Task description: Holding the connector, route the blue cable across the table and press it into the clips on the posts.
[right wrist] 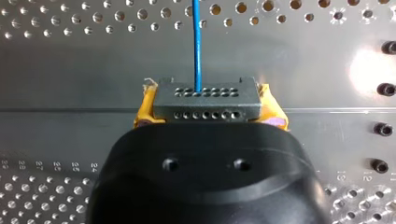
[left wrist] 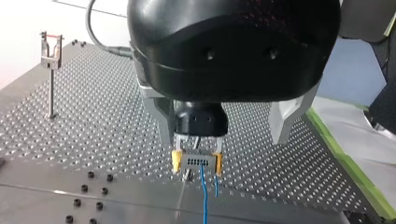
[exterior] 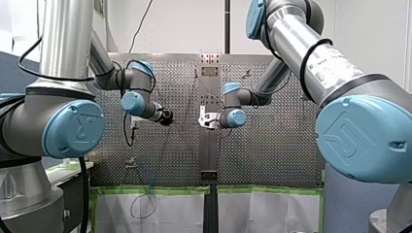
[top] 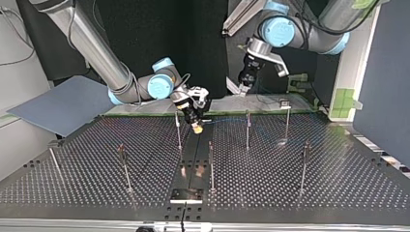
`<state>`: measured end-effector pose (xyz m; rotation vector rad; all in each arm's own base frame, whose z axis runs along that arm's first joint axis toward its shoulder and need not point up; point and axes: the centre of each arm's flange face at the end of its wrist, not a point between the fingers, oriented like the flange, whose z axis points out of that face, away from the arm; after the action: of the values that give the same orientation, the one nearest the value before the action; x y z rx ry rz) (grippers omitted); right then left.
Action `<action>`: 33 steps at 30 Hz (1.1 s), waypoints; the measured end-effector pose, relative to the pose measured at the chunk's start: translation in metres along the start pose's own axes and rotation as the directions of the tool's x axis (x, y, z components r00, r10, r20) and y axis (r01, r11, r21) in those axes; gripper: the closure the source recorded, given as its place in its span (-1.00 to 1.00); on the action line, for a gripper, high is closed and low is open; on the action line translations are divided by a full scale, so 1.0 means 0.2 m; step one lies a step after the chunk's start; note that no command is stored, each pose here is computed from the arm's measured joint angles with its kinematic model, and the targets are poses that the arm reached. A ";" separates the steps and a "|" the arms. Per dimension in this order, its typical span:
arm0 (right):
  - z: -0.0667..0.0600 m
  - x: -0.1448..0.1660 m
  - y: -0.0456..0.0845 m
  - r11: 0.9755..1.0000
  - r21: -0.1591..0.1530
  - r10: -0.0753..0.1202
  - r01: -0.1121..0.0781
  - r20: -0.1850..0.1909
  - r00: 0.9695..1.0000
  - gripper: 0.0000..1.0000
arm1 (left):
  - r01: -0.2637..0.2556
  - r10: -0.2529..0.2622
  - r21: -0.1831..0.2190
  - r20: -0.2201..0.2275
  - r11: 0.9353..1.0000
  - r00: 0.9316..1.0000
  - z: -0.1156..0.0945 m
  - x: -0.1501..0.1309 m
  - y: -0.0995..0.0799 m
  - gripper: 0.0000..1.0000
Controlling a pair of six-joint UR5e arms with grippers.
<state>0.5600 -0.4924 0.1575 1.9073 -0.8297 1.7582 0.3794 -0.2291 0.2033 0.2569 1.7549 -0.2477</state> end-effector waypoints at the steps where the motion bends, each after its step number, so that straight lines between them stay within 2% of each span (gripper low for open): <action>1: 0.00 0.00 0.00 1.000 0.000 0.000 0.000 0.000 1.000 1.00 | -0.003 0.003 0.007 -0.001 1.000 1.000 0.02 0.00 -0.02 -1.00; 11: 0.00 0.00 0.00 1.000 0.001 0.000 0.000 0.000 1.000 1.00 | -0.028 0.028 0.035 0.002 0.999 1.000 0.17 0.00 -0.15 -1.00; 20: 0.00 0.00 0.00 1.000 0.002 0.000 0.000 0.001 1.000 1.00 | 0.012 -0.012 0.032 -0.002 0.999 1.000 0.29 0.03 -0.31 -1.00; 27: 0.00 0.00 0.00 1.000 0.003 0.000 0.000 0.001 1.000 1.00 | 0.016 -0.016 -0.023 0.000 1.000 1.000 0.42 0.05 -0.31 -1.00; 33: 0.00 0.00 0.00 1.000 0.003 0.001 -0.001 0.005 1.000 1.00 | 0.043 -0.043 -0.095 0.006 0.995 0.999 0.55 0.07 -0.25 -1.00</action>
<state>0.5598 -0.4920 0.1573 1.9137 -0.8302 1.7572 0.4638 -0.3090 0.1694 0.1502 1.7646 -0.1948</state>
